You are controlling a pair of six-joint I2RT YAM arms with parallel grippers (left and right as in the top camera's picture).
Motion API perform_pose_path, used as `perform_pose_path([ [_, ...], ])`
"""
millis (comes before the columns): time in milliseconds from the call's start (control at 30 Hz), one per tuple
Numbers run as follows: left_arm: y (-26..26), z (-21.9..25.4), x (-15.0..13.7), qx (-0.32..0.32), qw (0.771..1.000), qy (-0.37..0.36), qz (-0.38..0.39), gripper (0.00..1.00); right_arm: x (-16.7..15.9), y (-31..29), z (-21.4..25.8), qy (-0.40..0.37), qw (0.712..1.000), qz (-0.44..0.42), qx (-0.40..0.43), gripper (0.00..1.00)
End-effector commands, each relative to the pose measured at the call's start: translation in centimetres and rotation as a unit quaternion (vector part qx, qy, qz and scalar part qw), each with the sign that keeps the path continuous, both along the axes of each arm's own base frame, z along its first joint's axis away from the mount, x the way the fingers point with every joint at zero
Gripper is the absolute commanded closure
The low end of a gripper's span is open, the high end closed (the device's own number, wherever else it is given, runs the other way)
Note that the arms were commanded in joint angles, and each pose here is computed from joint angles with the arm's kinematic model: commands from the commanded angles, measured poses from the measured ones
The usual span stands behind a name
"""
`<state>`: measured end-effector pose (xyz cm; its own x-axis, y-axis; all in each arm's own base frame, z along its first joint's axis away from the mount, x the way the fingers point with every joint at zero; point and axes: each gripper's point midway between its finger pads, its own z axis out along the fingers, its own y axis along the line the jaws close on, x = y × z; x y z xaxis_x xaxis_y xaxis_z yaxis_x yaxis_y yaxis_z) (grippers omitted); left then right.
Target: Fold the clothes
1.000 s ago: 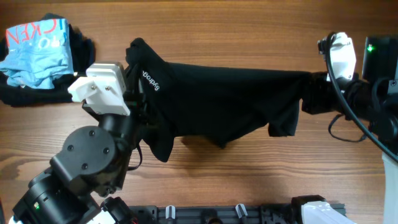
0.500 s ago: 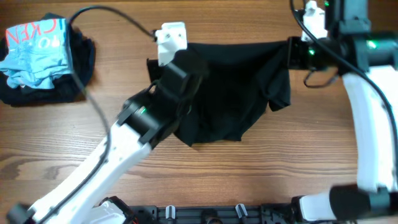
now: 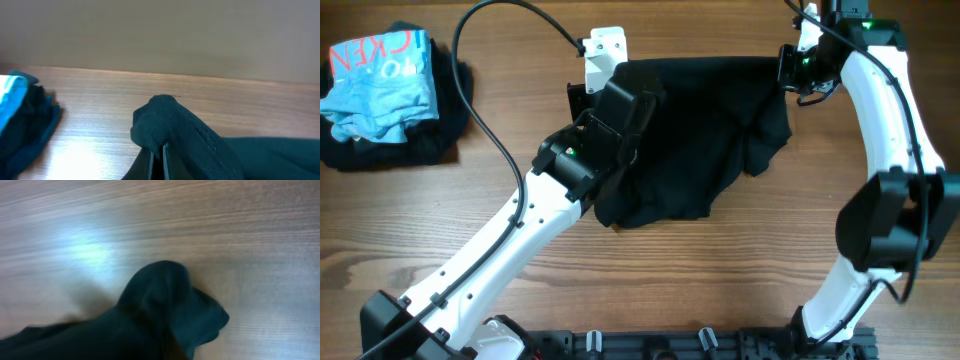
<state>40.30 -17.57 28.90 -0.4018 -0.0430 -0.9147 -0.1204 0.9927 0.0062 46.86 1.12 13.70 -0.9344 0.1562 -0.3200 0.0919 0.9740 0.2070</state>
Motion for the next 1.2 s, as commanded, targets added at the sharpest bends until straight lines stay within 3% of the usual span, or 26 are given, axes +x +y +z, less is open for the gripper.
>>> perform_pose_path([
  [0,-0.7,0.3,-0.1,-0.023,1.000,0.003,-0.019,0.96,1.8,-1.5,-2.0,-0.005,1.000,-0.014,0.000,0.96],
  [67,-1.1,0.2,-0.1,-0.028,0.999,0.006,-0.028,0.96,2.3,-1.8,-2.6,-0.009,1.000,-0.010,-0.003,0.91],
  [267,-1.2,0.2,-0.1,-0.030,0.999,0.007,-0.031,0.96,3.2,-2.0,-2.7,-0.026,1.000,0.001,-0.011,0.30],
  [300,-1.3,0.2,-0.1,-0.031,0.999,0.008,-0.033,0.96,3.3,-2.0,-2.6,-0.028,1.000,0.001,-0.011,0.21],
  [367,-1.3,0.2,-0.1,-0.031,0.999,0.009,-0.034,0.96,3.2,-2.0,-2.7,-0.025,1.000,0.000,-0.008,0.14],
  [533,-1.3,0.2,-0.1,-0.031,0.999,0.009,-0.034,0.96,1.7,-0.5,-2.7,0.001,0.999,0.015,0.035,0.13],
  [700,-1.3,0.2,-0.1,-0.031,0.999,0.009,-0.034,0.96,-0.9,2.5,-3.0,0.048,0.995,0.060,0.067,0.19],
  [967,-1.3,0.2,-0.1,-0.031,0.999,0.009,-0.034,0.96,-1.9,8.2,-3.1,0.052,0.988,0.137,0.057,0.28],
  [1167,-1.3,0.2,-0.1,-0.031,0.999,0.009,-0.034,0.96,-2.1,9.8,-5.1,0.056,0.988,0.143,0.035,0.36],
])
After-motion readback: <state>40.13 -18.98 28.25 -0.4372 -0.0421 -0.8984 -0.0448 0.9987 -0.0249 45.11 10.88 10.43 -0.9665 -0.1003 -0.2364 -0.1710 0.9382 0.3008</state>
